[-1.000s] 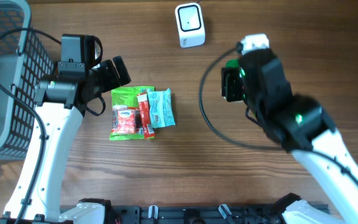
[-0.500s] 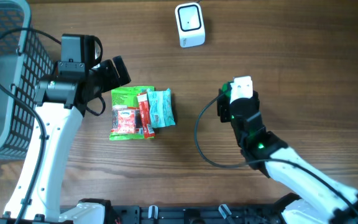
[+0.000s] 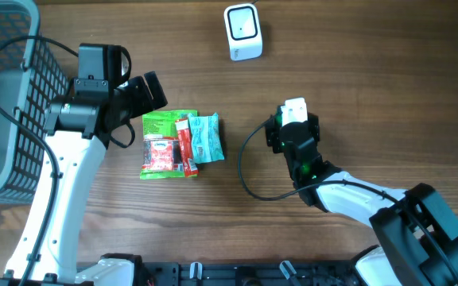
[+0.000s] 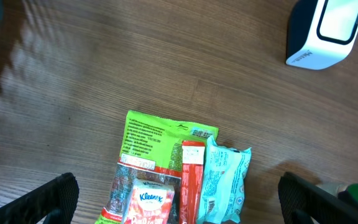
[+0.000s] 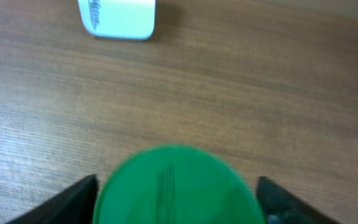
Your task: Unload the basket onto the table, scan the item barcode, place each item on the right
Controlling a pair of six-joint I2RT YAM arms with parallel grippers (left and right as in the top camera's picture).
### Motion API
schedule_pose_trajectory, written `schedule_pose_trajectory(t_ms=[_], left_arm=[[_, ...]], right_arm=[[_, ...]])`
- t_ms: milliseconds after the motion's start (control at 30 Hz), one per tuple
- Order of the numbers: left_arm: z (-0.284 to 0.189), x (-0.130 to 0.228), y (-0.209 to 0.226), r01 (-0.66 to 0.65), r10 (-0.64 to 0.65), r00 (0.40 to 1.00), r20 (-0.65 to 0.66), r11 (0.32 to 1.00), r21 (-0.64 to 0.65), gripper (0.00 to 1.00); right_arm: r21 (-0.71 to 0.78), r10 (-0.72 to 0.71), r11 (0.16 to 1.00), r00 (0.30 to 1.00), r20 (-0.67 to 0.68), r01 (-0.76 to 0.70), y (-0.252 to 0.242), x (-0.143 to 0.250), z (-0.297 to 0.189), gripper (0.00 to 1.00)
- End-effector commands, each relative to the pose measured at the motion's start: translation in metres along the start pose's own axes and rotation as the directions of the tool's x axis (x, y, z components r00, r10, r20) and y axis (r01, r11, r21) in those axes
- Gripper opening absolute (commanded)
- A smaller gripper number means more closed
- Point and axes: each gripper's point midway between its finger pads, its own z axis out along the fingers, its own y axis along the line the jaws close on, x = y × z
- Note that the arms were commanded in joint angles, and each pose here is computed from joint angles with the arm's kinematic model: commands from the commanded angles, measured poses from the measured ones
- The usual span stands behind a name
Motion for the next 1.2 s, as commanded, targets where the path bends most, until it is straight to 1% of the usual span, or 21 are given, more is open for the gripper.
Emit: schedule_pose_trajectory(t_ms=[0, 33, 233, 333, 400, 467, 600, 667, 733, 800, 833, 867, 900, 967, 1067, 1100, 1167], left_arm=[[-0.003, -0.005, 0.003, -0.007, 0.007, 1.0, 0.018, 1.0, -0.01, 1.0], [-0.003, -0.005, 0.003, -0.007, 0.007, 1.0, 0.018, 1.0, -0.01, 1.0], [-0.003, -0.005, 0.003, -0.007, 0.007, 1.0, 0.017, 1.0, -0.01, 1.0], [-0.003, -0.005, 0.003, -0.007, 0.007, 1.0, 0.018, 1.0, -0.01, 1.0], [-0.003, -0.005, 0.003, -0.007, 0.007, 1.0, 0.018, 1.0, -0.01, 1.0], [-0.003, -0.005, 0.003, -0.007, 0.007, 1.0, 0.017, 1.0, -0.01, 1.0], [-0.003, -0.005, 0.003, -0.007, 0.007, 1.0, 0.018, 1.0, -0.01, 1.0], [-0.003, -0.005, 0.003, -0.007, 0.007, 1.0, 0.017, 1.0, -0.01, 1.0], [-0.003, -0.005, 0.003, -0.007, 0.007, 1.0, 0.018, 1.0, -0.01, 1.0], [-0.003, -0.005, 0.003, -0.007, 0.007, 1.0, 0.018, 1.0, -0.011, 1.0], [-0.003, -0.005, 0.003, -0.007, 0.007, 1.0, 0.018, 1.0, -0.01, 1.0], [-0.003, -0.005, 0.003, -0.007, 0.007, 1.0, 0.018, 1.0, -0.01, 1.0], [-0.003, -0.005, 0.003, -0.007, 0.007, 1.0, 0.018, 1.0, -0.01, 1.0], [-0.003, -0.005, 0.003, -0.007, 0.007, 1.0, 0.017, 1.0, -0.01, 1.0], [-0.003, -0.005, 0.003, -0.007, 0.007, 1.0, 0.018, 1.0, -0.01, 1.0], [-0.003, -0.005, 0.003, -0.007, 0.007, 1.0, 0.018, 1.0, -0.01, 1.0], [-0.003, -0.005, 0.003, -0.007, 0.007, 1.0, 0.018, 1.0, -0.011, 1.0]], right_arm=[[0.013, 0.023, 1.0, 0.999, 0.045, -0.023, -0.005, -0.018, -0.007, 0.96], [0.013, 0.027, 1.0, 0.998, 0.055, -0.028, -0.006, -0.023, -0.01, 1.0], [0.003, -0.016, 1.0, 0.992, 0.128, 0.016, -0.012, -0.061, -0.035, 1.0], [-0.061, -0.013, 0.998, 0.992, 0.129, 0.021, -0.008, -0.087, -0.055, 1.0], [-0.106, -0.014, 0.994, 0.994, 0.113, 0.026, -0.004, -0.101, -0.067, 0.99], [-0.112, 0.018, 0.994, 0.997, 0.073, -0.009, -0.007, -0.116, -0.077, 1.0], [-0.118, 0.092, 0.988, 0.993, -0.075, -0.101, -0.008, -0.131, -0.094, 0.97], [-0.105, 0.121, 0.985, 0.979, -0.166, -0.14, -0.008, -0.124, -0.098, 0.96], [-0.073, 0.169, 0.978, 0.949, -0.265, -0.195, -0.008, -0.108, -0.096, 0.96], [-0.122, 0.144, 0.972, 0.918, -0.37, -0.202, 0.007, -0.085, -0.09, 0.96], [-0.153, 0.131, 0.964, 0.892, -0.432, -0.216, 0.016, -0.071, -0.086, 0.96], [-0.168, 0.132, 0.954, 0.851, -0.509, -0.249, 0.025, -0.053, -0.082, 0.96], [-0.152, 0.15, 0.947, 0.811, -0.565, -0.281, 0.028, -0.038, -0.076, 0.99], [-0.122, 0.184, 0.932, 0.736, -0.651, -0.341, 0.034, -0.015, -0.067, 0.99], [-0.068, 0.254, 0.904, 0.657, -0.71, -0.423, 0.034, 0.0, -0.057, 0.99], [-0.062, 0.267, 0.896, 0.644, -0.717, -0.44, 0.032, 0.0, -0.055, 1.0], [-0.056, 0.28, 0.892, 0.646, -0.71, -0.449, 0.028, -0.005, -0.053, 1.0]])
